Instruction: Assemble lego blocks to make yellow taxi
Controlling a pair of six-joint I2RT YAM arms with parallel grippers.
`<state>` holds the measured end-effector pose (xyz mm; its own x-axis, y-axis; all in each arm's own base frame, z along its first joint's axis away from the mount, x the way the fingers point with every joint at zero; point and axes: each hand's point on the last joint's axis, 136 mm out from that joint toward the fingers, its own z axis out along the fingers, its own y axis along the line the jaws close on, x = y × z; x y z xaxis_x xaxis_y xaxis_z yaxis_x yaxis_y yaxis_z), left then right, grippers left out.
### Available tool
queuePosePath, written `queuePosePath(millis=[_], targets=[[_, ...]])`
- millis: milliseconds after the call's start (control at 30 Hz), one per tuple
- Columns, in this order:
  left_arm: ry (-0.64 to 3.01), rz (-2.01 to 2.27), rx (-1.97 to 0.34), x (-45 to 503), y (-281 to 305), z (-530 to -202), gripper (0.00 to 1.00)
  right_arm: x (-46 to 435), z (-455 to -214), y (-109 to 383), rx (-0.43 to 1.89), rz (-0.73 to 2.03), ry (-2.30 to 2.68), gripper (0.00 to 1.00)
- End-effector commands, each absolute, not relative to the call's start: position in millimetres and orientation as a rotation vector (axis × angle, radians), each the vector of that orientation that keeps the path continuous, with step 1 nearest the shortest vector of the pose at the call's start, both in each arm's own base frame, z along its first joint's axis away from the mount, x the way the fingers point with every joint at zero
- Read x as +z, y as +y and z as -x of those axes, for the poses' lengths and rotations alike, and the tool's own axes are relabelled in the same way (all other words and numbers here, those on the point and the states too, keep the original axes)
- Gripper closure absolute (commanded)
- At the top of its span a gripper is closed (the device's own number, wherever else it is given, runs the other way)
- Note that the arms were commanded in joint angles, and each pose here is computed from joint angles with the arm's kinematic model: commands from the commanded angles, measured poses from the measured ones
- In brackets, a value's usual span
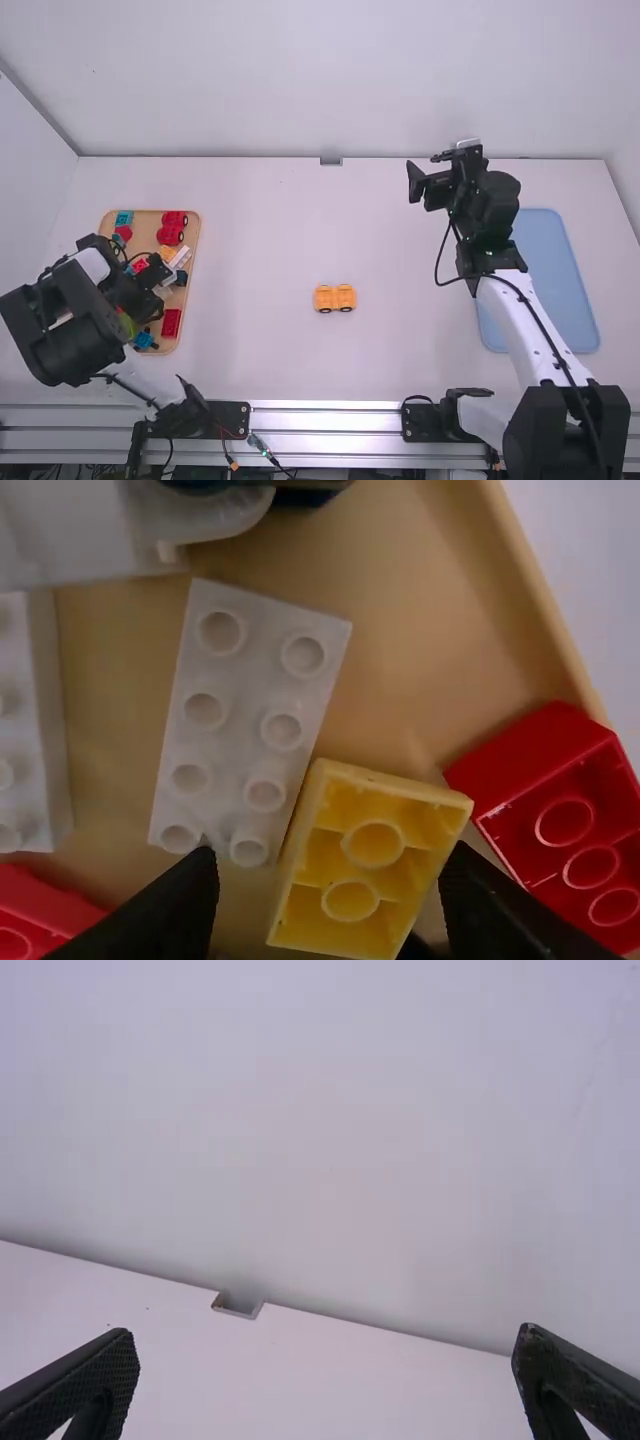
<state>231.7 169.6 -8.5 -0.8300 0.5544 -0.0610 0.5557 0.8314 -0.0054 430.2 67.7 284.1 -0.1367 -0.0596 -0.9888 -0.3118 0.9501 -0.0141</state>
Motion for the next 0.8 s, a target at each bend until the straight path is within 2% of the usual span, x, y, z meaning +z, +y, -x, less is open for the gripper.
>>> queuePosePath(millis=[0, 100, 200, 367, 400, 467, 600, 767], targets=[[2.961, -0.905, -0.126, -24.2, 155.0, -219.5, 0.4, 307.4, -430.6, 66.4, 0.217, 0.277, 1.651, 0.01], [2.983, -0.934, -0.078, -27.1, 160.6, -215.8, 0.44, 307.4, -430.6, 66.4, 0.217, 0.277, 1.651, 0.01], [2.935, -1.016, -0.105, -26.9, 155.8, -217.7, 0.53, 307.6, -430.6, 66.4, 0.217, 0.277, 1.65, 0.01], [2.906, -1.009, -0.132, -27.1, 151.6, -220.6, 0.51, 307.6, -430.6, 66.5, 0.217, 0.277, 1.65, 0.01], [2.915, -1.007, -0.11, -27.4, 155.2, -220.5, 0.55, 307.7, -430.6, 66.4, 0.217, 0.277, 1.65, 0.01], [2.909, -1.003, -0.102, -27.4, 155.9, -222.5, 0.54, 307.7, -430.6, 66.5, 0.217, 0.277, 1.65, 0.01], [2.948, -0.929, -0.091, -27.5, 158.2, -220.9, 0.44, 308.4, -430.7, 66.5, 0.217, 0.277, 1.647, 0.01], [2.995, -0.853, -0.036, -27.9, 165.6, -220.6, 0.46, 308.7, -430.7, 66.5, 0.217, 0.278, 1.645, 0.01]])
